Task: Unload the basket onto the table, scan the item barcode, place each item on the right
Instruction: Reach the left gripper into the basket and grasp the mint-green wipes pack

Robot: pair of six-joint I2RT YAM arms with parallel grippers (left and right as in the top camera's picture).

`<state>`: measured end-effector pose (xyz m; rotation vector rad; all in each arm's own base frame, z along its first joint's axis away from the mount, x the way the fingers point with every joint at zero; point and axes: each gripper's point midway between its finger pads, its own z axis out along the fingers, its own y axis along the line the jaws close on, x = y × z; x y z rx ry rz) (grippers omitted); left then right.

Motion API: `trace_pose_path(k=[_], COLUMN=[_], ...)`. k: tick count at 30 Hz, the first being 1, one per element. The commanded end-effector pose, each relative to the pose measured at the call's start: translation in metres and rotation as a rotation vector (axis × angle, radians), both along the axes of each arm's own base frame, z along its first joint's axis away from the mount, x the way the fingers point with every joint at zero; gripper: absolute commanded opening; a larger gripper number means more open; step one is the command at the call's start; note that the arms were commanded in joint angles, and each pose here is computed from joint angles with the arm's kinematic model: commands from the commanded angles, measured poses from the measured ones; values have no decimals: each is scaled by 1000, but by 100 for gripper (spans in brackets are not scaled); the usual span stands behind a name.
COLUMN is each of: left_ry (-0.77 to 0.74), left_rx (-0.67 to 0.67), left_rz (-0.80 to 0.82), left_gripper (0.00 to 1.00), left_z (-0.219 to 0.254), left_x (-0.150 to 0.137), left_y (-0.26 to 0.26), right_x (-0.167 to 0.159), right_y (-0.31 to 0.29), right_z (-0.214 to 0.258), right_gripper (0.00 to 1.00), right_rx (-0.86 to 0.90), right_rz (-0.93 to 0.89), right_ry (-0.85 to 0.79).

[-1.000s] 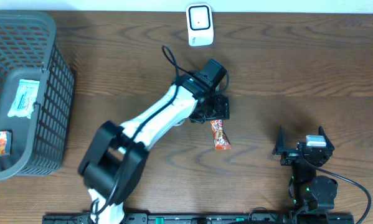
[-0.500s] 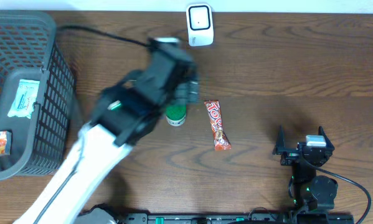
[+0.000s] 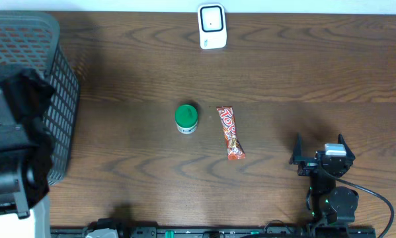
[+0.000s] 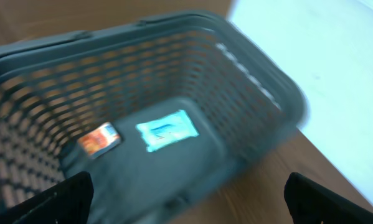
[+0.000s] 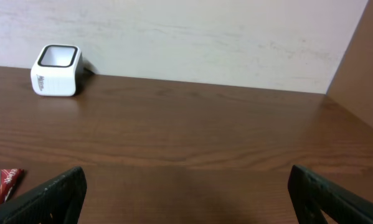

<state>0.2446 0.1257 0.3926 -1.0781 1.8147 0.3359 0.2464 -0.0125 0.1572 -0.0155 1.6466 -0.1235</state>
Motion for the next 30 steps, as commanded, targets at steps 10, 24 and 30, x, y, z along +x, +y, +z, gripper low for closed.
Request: trace_pose_path(k=[10, 24, 30], left_ry=[37, 61, 50], left_rx=[-316, -593, -638], left_rz=[266, 187, 161], left_gripper=[98, 98, 98], left_z=[-69, -164, -205], left_x=[-3, 54, 72], left_y=[71, 110, 124], right_x=[0, 0, 0], right_y=[1, 1, 1], right_z=[1, 1, 1], right_gripper=[99, 99, 99], right_rx=[-10, -10, -10], right_rz=[3, 3, 3], right_ry=[-4, -4, -4])
